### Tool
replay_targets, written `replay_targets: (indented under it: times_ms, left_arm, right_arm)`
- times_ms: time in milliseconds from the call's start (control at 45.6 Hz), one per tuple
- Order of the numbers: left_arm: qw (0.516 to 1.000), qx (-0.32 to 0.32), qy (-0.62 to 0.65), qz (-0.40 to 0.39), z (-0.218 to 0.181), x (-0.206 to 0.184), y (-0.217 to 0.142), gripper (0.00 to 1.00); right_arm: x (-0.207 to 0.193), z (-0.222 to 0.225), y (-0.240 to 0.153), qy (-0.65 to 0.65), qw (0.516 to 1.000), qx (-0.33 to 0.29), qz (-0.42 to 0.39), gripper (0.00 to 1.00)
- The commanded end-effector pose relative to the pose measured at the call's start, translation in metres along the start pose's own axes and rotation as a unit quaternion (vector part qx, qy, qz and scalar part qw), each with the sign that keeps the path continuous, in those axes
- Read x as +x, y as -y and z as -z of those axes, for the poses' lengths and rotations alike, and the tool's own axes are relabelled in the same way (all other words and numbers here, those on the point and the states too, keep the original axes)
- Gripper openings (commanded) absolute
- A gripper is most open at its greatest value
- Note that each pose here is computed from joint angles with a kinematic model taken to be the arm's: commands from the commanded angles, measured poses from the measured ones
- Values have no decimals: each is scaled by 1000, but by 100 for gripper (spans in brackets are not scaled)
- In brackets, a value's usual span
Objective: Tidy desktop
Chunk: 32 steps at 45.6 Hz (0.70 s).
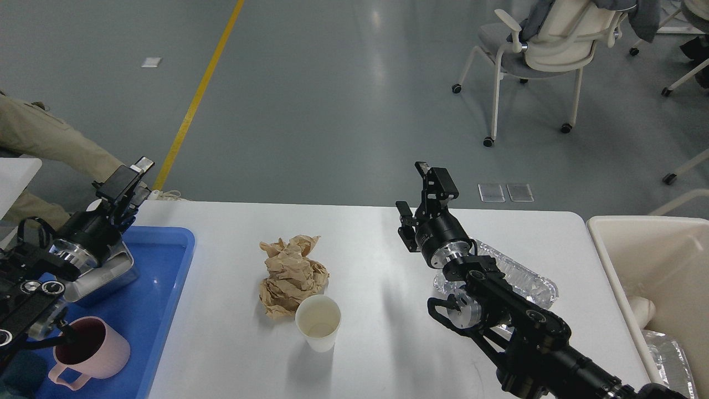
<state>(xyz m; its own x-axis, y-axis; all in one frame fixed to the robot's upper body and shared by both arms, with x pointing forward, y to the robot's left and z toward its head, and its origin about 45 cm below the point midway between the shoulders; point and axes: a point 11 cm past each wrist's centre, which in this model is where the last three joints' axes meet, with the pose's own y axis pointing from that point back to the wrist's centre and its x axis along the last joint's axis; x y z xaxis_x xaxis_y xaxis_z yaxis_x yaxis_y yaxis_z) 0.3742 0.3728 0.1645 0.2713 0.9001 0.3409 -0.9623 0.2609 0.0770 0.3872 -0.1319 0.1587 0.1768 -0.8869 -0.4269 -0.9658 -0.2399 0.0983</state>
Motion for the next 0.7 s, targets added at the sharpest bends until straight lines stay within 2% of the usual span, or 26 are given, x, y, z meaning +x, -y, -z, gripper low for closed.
replay_targets:
  times_ms: [0, 263, 373, 680]
  left_arm:
    - [999, -7, -51, -12, 1, -24, 9, 96]
    - [981, -25, -176, -73, 1, -46, 18, 96]
    - [978, -28, -191, -73, 1, -56, 16, 96]
    - [971, -34, -208, -108, 6, -51, 8, 97]
  right_arm:
    - [-1, -2, 0, 2, 1000, -2, -1, 100]
    - [3, -4, -2, 1, 1000, -4, -6, 100]
    - [5, -3, -2, 2, 1000, -3, -7, 100]
    - [13, 3, -1, -4, 1000, 3, -22, 100]
